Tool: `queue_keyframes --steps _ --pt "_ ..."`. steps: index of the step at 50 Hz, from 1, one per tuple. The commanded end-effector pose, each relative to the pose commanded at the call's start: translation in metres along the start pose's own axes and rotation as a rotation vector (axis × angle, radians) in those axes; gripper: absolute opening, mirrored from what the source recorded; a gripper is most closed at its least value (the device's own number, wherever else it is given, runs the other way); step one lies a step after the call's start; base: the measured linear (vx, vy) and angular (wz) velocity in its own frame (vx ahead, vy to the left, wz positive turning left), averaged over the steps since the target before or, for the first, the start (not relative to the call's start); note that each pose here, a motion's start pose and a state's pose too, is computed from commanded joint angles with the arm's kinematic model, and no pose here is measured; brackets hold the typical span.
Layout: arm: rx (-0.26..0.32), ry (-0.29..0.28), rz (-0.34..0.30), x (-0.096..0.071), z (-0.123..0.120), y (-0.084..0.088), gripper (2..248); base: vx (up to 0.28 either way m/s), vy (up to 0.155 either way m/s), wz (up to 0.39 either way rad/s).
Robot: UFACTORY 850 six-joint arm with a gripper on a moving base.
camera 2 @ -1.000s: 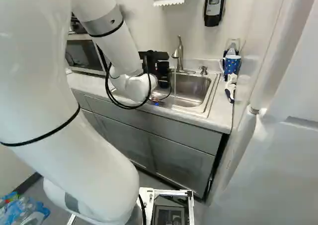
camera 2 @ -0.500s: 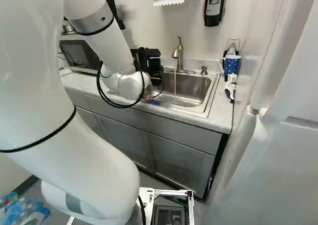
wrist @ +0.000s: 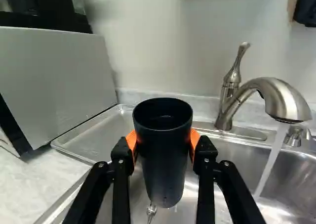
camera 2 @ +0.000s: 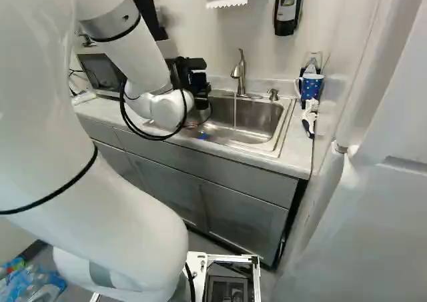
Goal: Rinse the cup and place it in the tray
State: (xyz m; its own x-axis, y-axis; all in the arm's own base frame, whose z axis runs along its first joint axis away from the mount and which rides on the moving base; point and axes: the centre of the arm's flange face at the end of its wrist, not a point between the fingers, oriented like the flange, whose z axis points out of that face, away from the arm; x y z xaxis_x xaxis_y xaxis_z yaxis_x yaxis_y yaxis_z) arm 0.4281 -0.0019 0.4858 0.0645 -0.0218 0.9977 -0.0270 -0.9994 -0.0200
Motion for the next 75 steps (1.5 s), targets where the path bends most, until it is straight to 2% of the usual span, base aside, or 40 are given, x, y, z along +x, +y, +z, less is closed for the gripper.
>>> queue_keyframes --steps 20,43,75 --pt "0.039 -0.015 -0.002 0.015 -0.002 -0.017 122 0.0 0.0 0.0" --pt "0.091 0.014 -0.002 0.036 -0.005 -0.039 122 0.0 0.0 0.0" --pt "0.105 0.018 -0.001 0.063 -0.007 -0.045 122 0.0 0.0 0.0"
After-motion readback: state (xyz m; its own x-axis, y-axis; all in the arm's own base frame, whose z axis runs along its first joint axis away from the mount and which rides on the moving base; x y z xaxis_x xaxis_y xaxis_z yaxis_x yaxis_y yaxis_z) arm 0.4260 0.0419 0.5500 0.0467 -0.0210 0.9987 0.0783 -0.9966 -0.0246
